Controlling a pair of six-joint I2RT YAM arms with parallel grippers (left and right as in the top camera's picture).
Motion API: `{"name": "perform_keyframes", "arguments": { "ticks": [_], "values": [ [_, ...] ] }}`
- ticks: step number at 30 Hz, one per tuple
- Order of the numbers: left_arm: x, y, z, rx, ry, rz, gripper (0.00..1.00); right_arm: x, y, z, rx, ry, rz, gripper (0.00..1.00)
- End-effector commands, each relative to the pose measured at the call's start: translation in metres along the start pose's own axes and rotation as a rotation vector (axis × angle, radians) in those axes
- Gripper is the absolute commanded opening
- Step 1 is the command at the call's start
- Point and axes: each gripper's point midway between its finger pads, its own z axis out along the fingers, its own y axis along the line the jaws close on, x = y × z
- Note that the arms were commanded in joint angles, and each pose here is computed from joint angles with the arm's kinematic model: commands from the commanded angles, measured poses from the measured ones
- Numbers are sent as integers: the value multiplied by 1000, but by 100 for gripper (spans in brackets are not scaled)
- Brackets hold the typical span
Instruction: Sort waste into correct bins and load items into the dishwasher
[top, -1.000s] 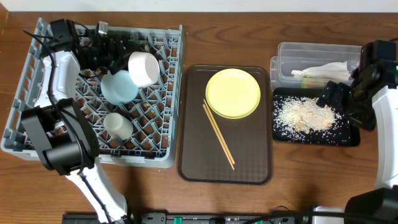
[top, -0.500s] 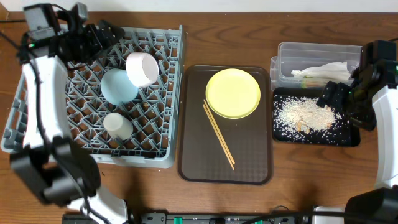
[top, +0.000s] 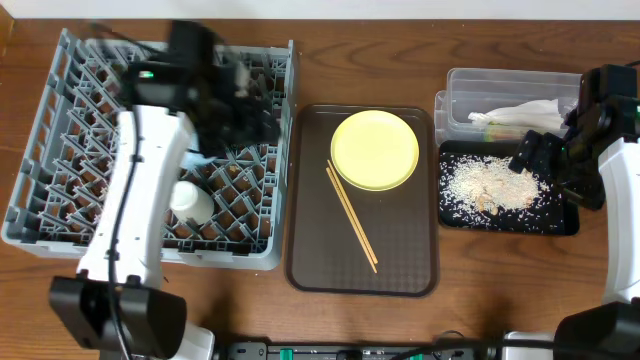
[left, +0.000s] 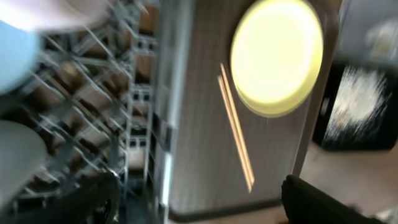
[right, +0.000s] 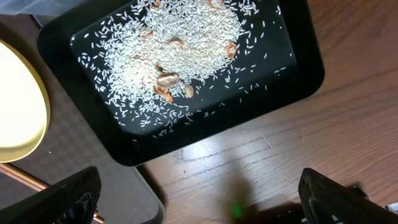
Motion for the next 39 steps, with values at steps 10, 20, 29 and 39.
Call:
{"name": "perform_keyframes", "arguments": {
  "ticks": [10,20,29,39],
  "values": [
    [41,-35,25,-142,61,-53,85,-4,-3,-5,5,-18,-21,99],
    [85,-49,91,-272,45,-115,86,-4,-3,-5,5,-17,-21,99],
    [99,-45,146,-288,-19,-139,86,-4,-3,-5,6,-17,-21,99],
    [101,-33,190,-340,25,-141,86,-3,-3,-5,6,-15,-21,99]
  ]
}}
